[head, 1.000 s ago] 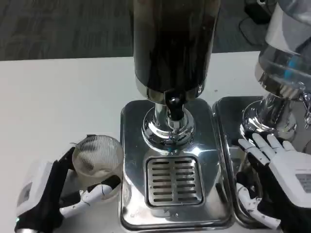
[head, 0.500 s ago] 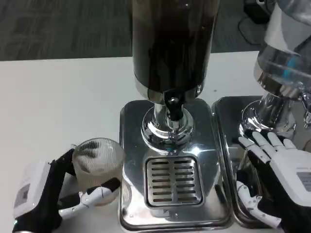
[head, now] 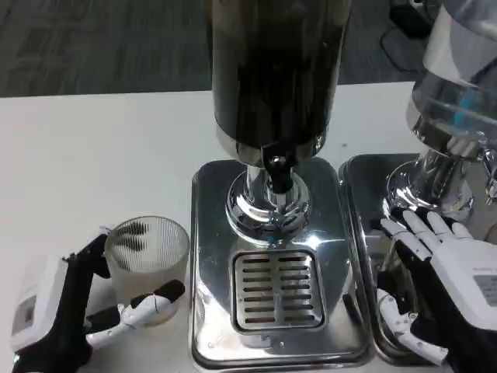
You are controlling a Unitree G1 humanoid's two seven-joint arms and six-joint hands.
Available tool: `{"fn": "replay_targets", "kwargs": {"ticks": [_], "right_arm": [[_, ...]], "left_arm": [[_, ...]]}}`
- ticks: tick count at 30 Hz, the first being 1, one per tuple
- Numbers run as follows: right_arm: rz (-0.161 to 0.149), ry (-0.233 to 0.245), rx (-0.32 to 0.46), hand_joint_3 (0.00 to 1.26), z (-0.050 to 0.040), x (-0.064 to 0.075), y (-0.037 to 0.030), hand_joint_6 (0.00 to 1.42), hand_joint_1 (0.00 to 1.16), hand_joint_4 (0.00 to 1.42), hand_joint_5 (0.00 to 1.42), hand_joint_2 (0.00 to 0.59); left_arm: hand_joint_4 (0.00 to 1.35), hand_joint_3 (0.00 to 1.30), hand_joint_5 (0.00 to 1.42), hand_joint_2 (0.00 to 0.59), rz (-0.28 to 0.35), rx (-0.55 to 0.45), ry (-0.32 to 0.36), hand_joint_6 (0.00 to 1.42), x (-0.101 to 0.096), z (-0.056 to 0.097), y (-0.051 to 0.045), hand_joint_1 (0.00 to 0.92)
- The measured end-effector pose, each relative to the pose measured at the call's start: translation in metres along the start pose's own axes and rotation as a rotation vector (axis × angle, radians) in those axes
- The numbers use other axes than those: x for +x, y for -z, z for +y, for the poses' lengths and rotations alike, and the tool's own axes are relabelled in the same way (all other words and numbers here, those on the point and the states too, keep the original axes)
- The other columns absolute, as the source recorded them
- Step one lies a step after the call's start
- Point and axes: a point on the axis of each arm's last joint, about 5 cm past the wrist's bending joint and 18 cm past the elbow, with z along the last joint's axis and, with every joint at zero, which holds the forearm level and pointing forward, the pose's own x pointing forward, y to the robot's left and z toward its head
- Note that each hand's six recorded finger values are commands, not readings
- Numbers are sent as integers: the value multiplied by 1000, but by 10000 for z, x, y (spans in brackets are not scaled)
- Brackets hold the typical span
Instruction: Grasp the cup under the faucet to collect the drink, then remove the cup.
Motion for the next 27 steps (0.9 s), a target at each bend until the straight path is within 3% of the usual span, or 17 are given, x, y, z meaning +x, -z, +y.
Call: {"fn": "replay_targets", "kwargs": {"ticks": [7, 14, 22, 27], "right_arm": [[3, -2, 2, 137, 14, 1, -4, 0, 320, 42, 0, 562], [7, 5, 1, 137, 22, 1, -9, 0, 320, 42, 0, 562], [13, 2, 6, 137, 29, 3, 4, 0, 320, 42, 0, 562], [17, 3, 6, 137, 35, 1, 9, 0, 320, 42, 0, 562]], "left_arm": [[510, 479, 732, 180, -31, -10, -25, 712, 45, -1, -22, 487], [510, 486, 724, 174, -119, -7, 2, 716, 145, -11, -74, 485], [524, 500, 741, 169, -227, -33, 19, 732, 362, -74, -203, 493], [527, 507, 742, 161, -241, -35, 60, 752, 389, -113, -219, 489]]}}
